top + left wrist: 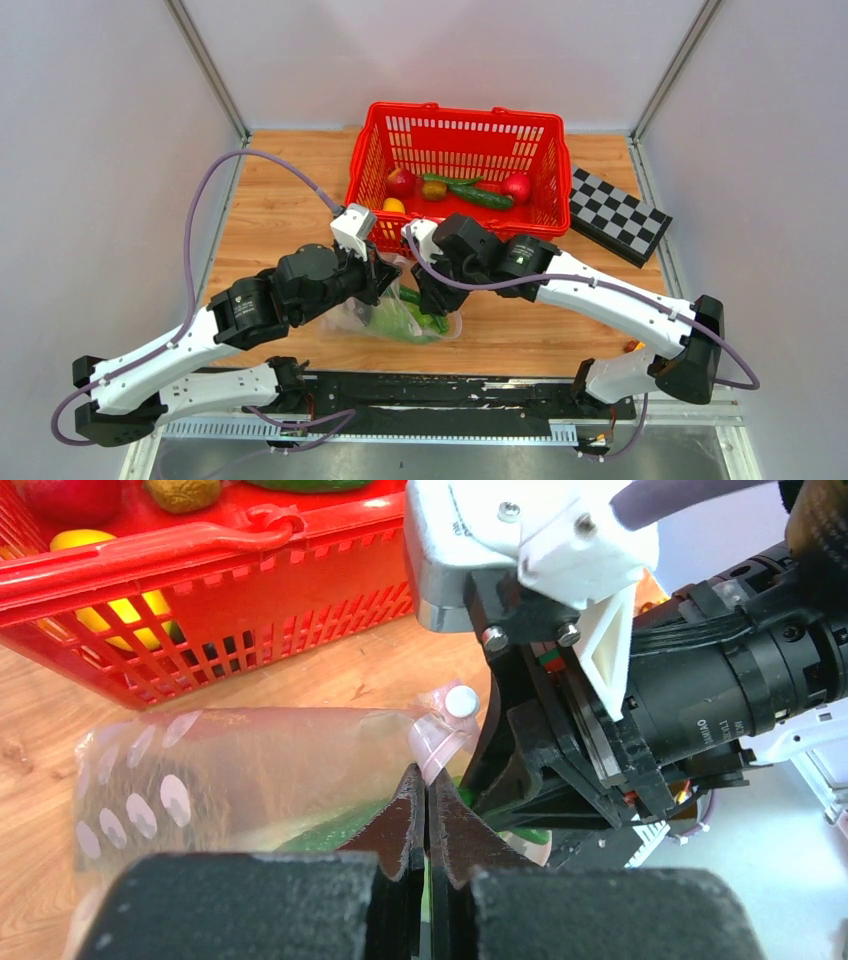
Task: Place the food in the zip-top bag and seal the zipper
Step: Place the fake vegetable in the zipper food storage bag, then pick up the fake vegetable from the bin.
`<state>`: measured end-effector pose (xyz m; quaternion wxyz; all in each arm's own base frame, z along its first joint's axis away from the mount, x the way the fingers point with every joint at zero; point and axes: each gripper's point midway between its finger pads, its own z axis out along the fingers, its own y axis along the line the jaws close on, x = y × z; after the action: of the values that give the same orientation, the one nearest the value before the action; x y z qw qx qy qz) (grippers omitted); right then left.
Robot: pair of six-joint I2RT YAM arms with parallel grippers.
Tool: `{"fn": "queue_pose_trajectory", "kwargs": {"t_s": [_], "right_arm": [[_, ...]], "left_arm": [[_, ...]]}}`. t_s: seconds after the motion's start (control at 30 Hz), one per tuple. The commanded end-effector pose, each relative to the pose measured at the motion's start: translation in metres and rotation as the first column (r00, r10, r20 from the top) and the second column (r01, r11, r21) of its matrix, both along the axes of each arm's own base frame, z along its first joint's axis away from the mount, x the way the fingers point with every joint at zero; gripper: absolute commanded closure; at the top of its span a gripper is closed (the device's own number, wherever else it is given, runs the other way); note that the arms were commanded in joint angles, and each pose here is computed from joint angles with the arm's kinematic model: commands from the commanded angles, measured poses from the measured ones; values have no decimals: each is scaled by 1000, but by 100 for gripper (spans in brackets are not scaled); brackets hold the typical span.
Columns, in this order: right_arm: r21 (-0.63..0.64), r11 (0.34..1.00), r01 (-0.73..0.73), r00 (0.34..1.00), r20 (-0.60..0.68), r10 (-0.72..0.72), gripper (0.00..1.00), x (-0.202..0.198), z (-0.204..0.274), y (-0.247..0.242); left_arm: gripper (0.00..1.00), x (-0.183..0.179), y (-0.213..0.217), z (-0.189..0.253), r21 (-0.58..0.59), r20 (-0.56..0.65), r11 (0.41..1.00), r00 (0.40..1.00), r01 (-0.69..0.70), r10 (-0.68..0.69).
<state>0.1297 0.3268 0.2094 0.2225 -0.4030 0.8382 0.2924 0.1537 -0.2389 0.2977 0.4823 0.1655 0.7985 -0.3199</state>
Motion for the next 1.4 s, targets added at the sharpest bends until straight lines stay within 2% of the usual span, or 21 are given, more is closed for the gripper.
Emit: {"fn": "queue_pose_trajectory", "kwargs": {"t_s": [0.0,0.2,0.53,0.63,0.73,0.87,1.0,1.07,1.17,1.3,1.37], "right_arm": [[182,983,37,995,82,-53,78,12,48,24],[293,956,32,988,135,-74,60,13,68,22],[441,897,7,971,212,-112,57,7,100,5],[472,880,48,947,258,-190,53,15,110,-7],[484,863,145,885,326,-332,47,37,121,-30],[502,830,242,776,414,-476,46,62,148,-59],[490,808,327,652,502,-569,43,95,170,-82],[467,800,377,612,523,-594,41,116,175,-90],[404,799,445,610,516,-601,39,152,165,-97],[306,795,523,621,502,-602,29,199,140,-111],[246,808,536,650,491,-581,26,218,119,-113]], "left_arm": [[100,1,-2,25,-78,44,997,999,5,-2],[100,0,5,26,-95,45,995,999,-14,18],[100,2,8,27,-104,49,994,998,-30,35],[100,2,9,27,-105,48,994,998,-31,36],[100,1,9,27,-109,44,994,998,-32,37],[100,2,11,26,-110,40,993,998,-45,50],[100,2,12,27,-110,40,993,998,-51,56],[100,3,13,26,-110,37,992,997,-57,62],[100,2,14,24,-106,29,993,998,-60,63],[100,1,17,24,-111,21,992,998,-64,67],[100,1,18,24,-115,19,991,997,-69,71]]}}
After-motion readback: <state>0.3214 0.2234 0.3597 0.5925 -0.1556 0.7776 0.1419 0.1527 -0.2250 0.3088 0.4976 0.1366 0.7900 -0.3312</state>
